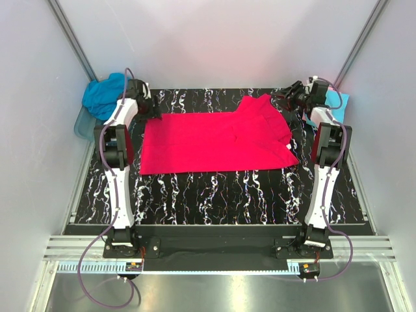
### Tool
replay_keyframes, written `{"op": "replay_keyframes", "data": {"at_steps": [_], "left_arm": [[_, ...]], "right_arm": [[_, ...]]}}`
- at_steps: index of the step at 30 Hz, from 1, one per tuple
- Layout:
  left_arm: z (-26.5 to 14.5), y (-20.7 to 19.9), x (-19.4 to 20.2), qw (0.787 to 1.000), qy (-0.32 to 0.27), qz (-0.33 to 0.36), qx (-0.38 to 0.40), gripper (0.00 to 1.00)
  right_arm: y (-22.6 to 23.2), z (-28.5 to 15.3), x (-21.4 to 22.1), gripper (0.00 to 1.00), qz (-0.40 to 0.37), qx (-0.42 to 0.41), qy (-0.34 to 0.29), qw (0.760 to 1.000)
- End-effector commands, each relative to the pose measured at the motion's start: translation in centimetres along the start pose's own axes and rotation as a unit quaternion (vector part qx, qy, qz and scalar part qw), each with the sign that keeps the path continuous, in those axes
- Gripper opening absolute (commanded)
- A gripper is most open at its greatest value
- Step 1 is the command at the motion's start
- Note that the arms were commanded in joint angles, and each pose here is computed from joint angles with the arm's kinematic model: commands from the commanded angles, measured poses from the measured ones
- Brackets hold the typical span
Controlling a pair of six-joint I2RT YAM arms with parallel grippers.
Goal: Fold and stack the t-shirts
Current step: Fold the tshirt
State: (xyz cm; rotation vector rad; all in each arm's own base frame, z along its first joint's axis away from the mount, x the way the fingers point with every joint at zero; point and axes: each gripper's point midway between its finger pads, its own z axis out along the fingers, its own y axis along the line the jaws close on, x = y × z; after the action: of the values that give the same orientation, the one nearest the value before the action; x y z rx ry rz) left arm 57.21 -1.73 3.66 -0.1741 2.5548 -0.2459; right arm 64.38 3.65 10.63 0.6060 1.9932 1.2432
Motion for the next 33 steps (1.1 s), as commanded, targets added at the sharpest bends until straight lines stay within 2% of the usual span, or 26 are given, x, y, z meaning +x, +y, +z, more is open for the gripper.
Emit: {"op": "replay_keyframes", "data": {"at_steps": [1, 8, 15, 23, 33], "left_arm": [[-0.5, 1.9, -3.1, 0.999, -0.045, -0.010, 0.000, 0.78], [-2.3, 2.1, -5.2, 0.996, -0.083, 0.007, -0.014, 0.78], [-0.8, 3.1, -6.0, 0.995, -0.092, 0.015, -0.020, 0.78], [-1.4, 4.0, -8.3, 0.991, -0.128, 0.027, -0.034, 0.78], [0.3, 6.1, -6.2, 0.995, -0.089, -0.014, -0.040, 0.80]], "right_arm": [[0.6, 0.2, -0.6, 0.59, -0.014, -0.013, -0.005, 1.000], [0.1, 0.3, -0.4, 0.59, -0.013, -0.011, -0.002, 1.000], [0.3, 0.0, -0.2, 0.59, -0.006, -0.017, 0.001, 1.000], [0.1, -0.3, -0.7, 0.59, -0.006, -0.017, -0.005, 1.000], [-0.3, -0.2, -0.7, 0.59, -0.001, -0.016, -0.005, 1.000]]}}
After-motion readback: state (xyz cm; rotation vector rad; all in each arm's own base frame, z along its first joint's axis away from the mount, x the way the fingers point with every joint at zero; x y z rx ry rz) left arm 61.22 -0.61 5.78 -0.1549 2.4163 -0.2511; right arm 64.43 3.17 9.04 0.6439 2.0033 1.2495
